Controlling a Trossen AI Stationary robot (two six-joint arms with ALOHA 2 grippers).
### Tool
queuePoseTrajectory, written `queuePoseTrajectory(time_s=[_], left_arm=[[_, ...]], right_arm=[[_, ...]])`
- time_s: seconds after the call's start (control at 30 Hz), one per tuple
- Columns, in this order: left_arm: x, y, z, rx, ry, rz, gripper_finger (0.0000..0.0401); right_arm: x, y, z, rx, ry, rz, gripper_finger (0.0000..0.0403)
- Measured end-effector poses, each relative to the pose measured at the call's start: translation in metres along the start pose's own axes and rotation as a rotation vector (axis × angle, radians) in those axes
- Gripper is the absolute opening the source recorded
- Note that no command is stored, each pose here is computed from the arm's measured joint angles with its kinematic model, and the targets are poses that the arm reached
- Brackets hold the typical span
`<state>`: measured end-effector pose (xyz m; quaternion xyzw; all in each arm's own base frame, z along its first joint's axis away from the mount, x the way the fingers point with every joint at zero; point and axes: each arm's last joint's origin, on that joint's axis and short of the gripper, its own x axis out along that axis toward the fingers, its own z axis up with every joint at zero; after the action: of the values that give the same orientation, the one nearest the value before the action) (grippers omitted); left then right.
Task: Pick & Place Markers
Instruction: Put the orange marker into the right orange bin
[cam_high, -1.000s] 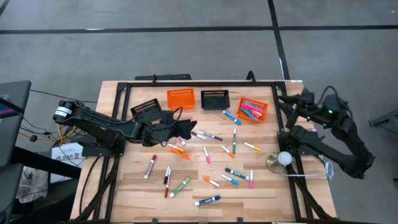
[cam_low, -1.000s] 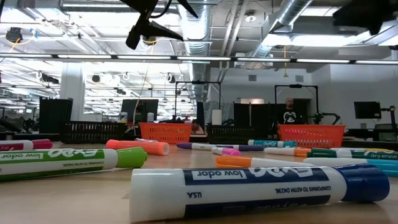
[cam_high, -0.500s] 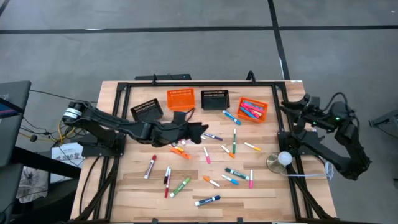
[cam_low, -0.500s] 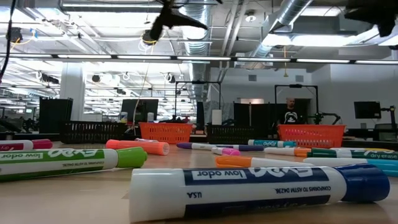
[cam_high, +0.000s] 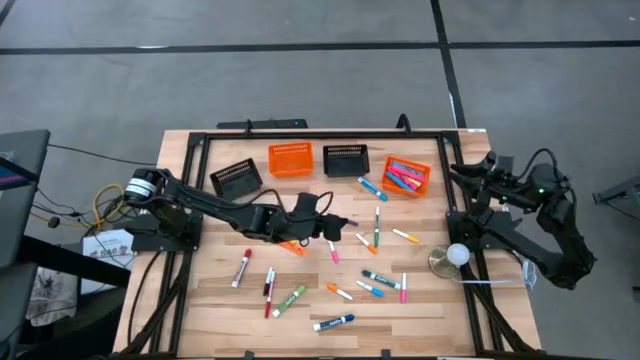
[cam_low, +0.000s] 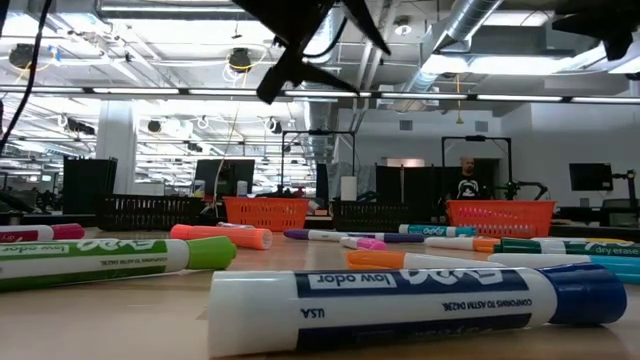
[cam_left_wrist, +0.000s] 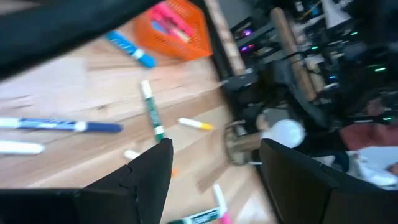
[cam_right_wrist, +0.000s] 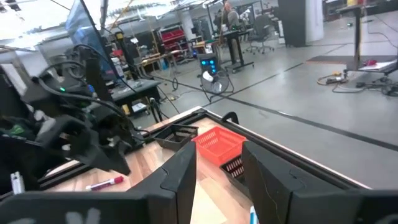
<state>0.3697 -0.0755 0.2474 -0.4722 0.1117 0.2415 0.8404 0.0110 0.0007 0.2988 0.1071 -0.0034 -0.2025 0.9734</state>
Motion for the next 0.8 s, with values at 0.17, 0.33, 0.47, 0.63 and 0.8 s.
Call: queuePoseTrajectory(time_s=[0.17,0.33,0.47,0.63,0.8], left_arm=[[-0.001,-0.001,0.001,0.032,-0.002,-0.004,0.0241],[-0.003,-0.004,0.006,0.025,-0.049,-0.021,0.0241],[0.001,-0.001,0.016,-0.119,-0.115,-0.002,0.0241],[0.003,0.000,0.018,-0.214,-0.110,-0.007,0.0241],[-0.002,-0.003,0.013,-0.286,-0.172,0.015,0.0241]], right_arm=[[0.000,0.001,0.000,-0.001,0.002,0.029,0.0118],[0.000,0.001,0.000,-0.001,0.002,0.032,0.0118],[0.000,0.001,0.000,-0.001,0.003,0.032,0.0118],[0.000,0.001,0.000,-0.002,0.003,0.032,0.0118],[0.000,0.001,0.000,-0.019,0.003,0.032,0.0118]])
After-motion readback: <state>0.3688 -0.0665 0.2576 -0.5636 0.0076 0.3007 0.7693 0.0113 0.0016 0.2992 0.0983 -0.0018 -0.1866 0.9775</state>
